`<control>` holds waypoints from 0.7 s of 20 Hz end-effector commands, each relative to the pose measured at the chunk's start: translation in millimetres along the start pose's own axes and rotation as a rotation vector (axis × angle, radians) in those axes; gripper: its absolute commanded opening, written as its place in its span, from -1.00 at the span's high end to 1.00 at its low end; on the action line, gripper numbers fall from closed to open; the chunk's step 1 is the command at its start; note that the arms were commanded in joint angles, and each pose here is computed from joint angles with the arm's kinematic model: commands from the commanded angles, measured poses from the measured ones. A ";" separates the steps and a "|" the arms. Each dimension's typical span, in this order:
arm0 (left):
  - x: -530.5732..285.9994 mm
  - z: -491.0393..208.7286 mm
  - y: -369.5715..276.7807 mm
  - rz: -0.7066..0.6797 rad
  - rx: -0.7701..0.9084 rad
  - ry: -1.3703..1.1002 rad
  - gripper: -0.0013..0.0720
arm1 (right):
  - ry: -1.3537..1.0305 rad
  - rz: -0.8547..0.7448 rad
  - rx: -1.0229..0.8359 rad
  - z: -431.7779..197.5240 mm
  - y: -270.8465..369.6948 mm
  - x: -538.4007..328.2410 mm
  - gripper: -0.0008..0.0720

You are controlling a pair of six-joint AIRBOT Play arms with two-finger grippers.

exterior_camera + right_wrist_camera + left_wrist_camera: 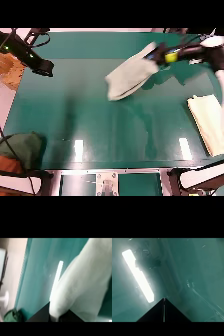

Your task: Fold the shirts.

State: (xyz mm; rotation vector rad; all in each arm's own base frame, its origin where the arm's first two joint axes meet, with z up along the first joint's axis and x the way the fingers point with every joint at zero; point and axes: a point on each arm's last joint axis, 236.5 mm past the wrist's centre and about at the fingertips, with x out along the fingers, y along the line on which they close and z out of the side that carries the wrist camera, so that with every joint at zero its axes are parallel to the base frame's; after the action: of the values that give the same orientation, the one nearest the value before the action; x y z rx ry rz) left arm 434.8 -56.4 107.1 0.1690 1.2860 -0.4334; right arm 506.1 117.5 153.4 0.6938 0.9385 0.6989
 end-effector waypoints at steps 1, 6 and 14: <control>-0.3 0.0 -0.1 0.000 0.000 0.000 0.89 | -0.227 -0.099 0.054 44.9 -27.8 -114.2 0.93; -0.3 0.2 -0.2 0.000 0.000 -0.001 0.89 | -0.487 -0.258 0.234 47.1 -115.3 -272.5 0.93; -0.2 3.7 -4.8 -0.021 0.001 -0.016 0.89 | -0.463 -0.496 0.547 -61.4 -196.0 -388.1 0.93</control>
State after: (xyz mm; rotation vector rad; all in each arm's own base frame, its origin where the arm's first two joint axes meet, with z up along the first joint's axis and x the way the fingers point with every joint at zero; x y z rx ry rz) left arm 435.2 -58.9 107.8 0.1618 1.2809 -0.4410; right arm 385.4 -262.0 182.5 0.9529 0.7016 -0.0438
